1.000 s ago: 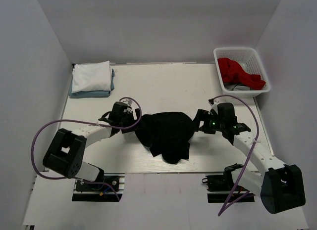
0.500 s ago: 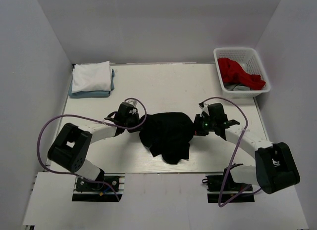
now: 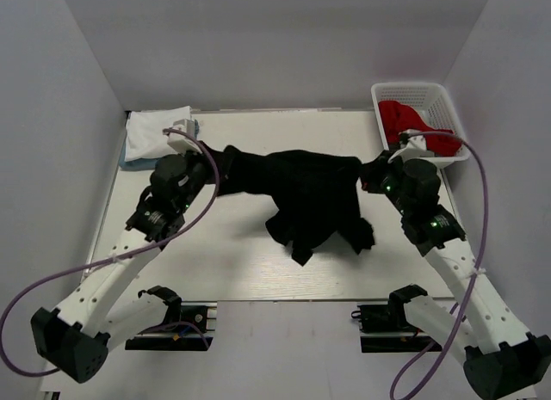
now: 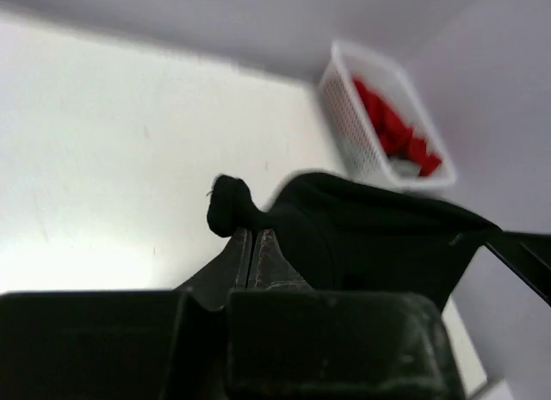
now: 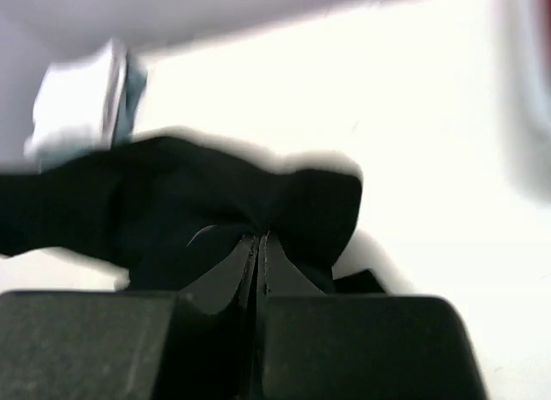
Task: Fold and stack the t-shirts
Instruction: Flatten out the tshirt
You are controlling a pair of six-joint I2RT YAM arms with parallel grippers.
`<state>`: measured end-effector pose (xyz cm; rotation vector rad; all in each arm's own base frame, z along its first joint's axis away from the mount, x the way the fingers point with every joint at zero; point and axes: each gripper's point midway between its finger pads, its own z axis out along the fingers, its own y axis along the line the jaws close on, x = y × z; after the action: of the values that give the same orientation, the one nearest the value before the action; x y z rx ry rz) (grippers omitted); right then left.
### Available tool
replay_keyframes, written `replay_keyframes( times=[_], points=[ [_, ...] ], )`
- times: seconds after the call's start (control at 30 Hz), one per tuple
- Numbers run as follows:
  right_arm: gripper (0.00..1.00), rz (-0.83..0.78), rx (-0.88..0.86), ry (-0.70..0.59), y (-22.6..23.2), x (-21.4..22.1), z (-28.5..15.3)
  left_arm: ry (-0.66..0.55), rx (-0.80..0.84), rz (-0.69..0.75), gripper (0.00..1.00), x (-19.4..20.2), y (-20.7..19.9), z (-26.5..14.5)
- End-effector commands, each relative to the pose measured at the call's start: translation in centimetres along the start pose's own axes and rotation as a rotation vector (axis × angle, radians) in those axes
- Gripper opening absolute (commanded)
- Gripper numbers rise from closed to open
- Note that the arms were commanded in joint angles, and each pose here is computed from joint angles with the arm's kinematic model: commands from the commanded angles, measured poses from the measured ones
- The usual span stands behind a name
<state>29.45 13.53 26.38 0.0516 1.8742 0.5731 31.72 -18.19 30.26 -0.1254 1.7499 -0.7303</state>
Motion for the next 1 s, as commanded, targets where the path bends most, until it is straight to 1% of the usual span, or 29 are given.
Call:
replay_keyframes(
  times=[0.0,0.03,0.07,0.1,0.17,0.2,0.27,0.3,0.33,0.37,0.4,0.43,0.47,0.5,0.53,0.6,0.63,0.7,0.77,0.87,0.97],
  points=[
    [0.00,-0.029,0.146,-0.258,-0.8,-8.6,-2.7,-0.186,-0.062,0.049,0.00,-6.4,-0.5,-2.8],
    [0.00,-0.039,0.137,-0.307,0.0,-10.8,-3.7,-0.230,-0.076,0.055,0.00,-7.9,-0.6,-3.4],
    [0.00,-0.052,0.147,-0.316,0.0,-11.5,-4.0,-0.265,-0.069,0.060,0.00,-9.2,-1.2,-4.1],
    [0.00,-0.070,0.118,-0.381,1.4,-14.6,-5.7,-0.315,-0.041,0.061,0.00,-11.5,-2.5,-5.2],
    [0.00,-0.094,0.109,-0.399,2.1,-16.1,-6.4,-0.361,-0.008,0.088,0.00,-13.5,-3.8,-6.5],
    [0.00,-0.129,0.080,-0.469,3.5,-19.0,-8.5,-0.420,0.023,0.087,0.00,-15.7,-5.0,-7.9],
    [0.00,-0.137,0.069,-0.492,4.2,-20.3,-9.5,-0.468,0.057,0.104,0.00,-17.7,-6.3,-9.5],
    [0.00,-0.137,0.032,-0.567,5.8,-23.2,-12.2,-0.511,0.096,0.098,0.00,-19.6,-7.7,-10.9],
    [0.00,-0.166,0.019,-0.560,6.2,-23.4,-12.8,-0.527,0.128,0.113,0.00,-20.4,-8.6,-12.1],
    [0.00,-0.168,-0.011,-0.601,7.2,-24.9,-14.5,-0.575,0.167,0.118,0.00,-22.1,-9.8,-14.1],
    [0.00,-0.190,-0.072,-0.638,8.7,-26.1,-16.7,-0.585,0.175,0.122,0.00,-22.8,-10.1,-14.7],
    [0.00,-0.203,-0.090,-0.671,9.4,-27.1,-18.0,-0.594,0.208,0.128,0.00,-23.2,-10.9,-15.9],
    [0.00,-0.217,-0.098,-0.689,9.7,-27.6,-19.0,-0.635,0.231,0.128,0.00,-24.7,-11.7,-17.5],
    [0.00,-0.228,-0.124,-0.699,10.3,-27.9,-19.7,-0.657,0.239,0.134,0.00,-25.3,-12.0,-18.8],
    [0.00,-0.241,-0.166,-0.748,11.5,-29.3,-22.2,-0.677,0.271,0.138,0.00,-25.9,-12.7,-20.1],
    [0.00,-0.274,-0.204,-0.733,12.4,-29.2,-22.7,-0.706,0.293,0.147,0.00,-27.1,-13.5,-22.0],
    [0.00,-0.286,-0.240,-0.760,13.3,-29.9,-24.1,-0.722,0.301,0.145,0.00,-27.5,-13.8,-22.7],
    [0.00,-0.302,-0.263,-0.768,13.8,-30.2,-24.3,-0.741,0.307,0.151,0.00,-28.3,-14.1,-24.2],
    [0.00,-0.304,-0.265,-0.779,14.0,-30.6,-24.2,-0.738,0.296,0.148,0.00,-28.5,-14.1,-24.2],
    [0.00,-0.301,-0.237,-0.744,13.7,-30.8,-21.5,-0.706,0.270,0.149,0.00,-28.3,-13.8,-22.0],
    [0.00,-0.301,-0.181,-0.687,12.9,-30.8,-16.8,-0.663,0.177,0.136,0.00,-27.7,-12.3,-18.1]
  ],
)
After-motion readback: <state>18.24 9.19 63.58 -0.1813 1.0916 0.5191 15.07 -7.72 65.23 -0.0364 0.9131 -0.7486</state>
